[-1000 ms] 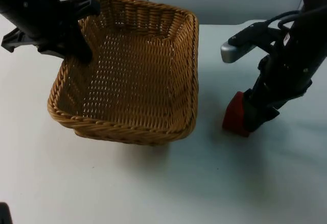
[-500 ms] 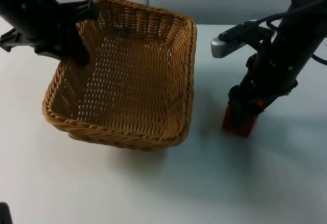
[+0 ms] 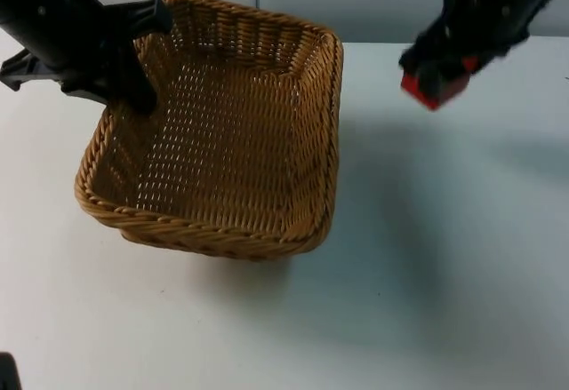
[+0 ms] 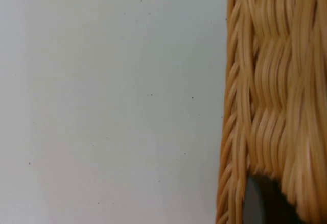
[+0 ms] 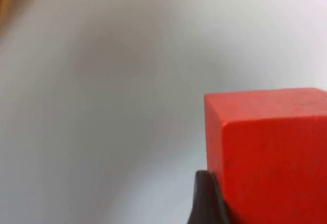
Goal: Pick up the basket with the left hand and place the cube into the basket with the right hand.
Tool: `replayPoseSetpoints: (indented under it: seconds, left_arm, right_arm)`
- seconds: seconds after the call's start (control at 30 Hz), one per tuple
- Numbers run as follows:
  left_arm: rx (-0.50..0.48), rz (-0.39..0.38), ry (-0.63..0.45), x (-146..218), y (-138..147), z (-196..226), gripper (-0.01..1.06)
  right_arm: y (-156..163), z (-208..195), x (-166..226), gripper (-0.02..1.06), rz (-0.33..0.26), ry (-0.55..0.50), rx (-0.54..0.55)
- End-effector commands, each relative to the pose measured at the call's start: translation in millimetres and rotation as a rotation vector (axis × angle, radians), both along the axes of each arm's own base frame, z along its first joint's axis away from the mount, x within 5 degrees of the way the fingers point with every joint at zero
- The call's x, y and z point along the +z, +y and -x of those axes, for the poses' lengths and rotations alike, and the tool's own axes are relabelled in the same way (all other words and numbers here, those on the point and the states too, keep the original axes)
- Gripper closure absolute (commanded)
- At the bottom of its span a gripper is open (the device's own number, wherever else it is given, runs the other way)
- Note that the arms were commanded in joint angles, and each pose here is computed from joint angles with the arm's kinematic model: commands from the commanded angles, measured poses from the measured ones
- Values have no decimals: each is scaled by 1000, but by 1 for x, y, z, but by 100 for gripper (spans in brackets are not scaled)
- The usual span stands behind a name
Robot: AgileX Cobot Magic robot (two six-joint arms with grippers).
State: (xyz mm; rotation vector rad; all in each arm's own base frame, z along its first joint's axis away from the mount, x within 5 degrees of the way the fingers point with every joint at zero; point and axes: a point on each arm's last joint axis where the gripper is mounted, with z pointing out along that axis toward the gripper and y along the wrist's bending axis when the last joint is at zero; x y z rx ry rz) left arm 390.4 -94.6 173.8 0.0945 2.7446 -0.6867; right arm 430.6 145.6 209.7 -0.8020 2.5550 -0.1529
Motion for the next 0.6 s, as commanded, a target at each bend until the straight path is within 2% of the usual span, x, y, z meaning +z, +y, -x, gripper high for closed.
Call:
replayPoseSetpoints:
  seconds: [0.0,0.07,0.1,0.13,0.23,0.27,0.33,0.47,0.5,0.57]
  left_arm:
    - [22,36,-6,7,-2,0,105]
    - [23,38,-5,7,-2,0,105]
    - [24,40,-5,7,-2,0,105]
    - [24,40,-5,7,-2,0,105]
    - [24,40,-5,7,-2,0,105]
    - [24,40,-5,7,-2,0,105]
    - [29,37,-13,7,-2,-1,105]
    - [40,30,-31,7,-1,-2,105]
    - [40,30,-31,7,-1,-2,105]
    - [41,27,-34,7,-1,-3,105]
  right_arm:
    - [2,-6,43,105,-46,-93,-29]
    - [17,-7,77,105,-194,-106,-6]
    - [28,-3,92,105,-292,-82,42]
    - [28,-3,92,105,-292,-82,42]
    - [62,17,115,105,-577,49,223]
    - [73,26,115,105,-652,111,261]
    - [80,30,112,105,-658,141,272]
    - [100,38,84,105,-575,249,268]
    - [100,38,84,105,-575,249,268]
    - [105,36,67,105,-529,283,244]
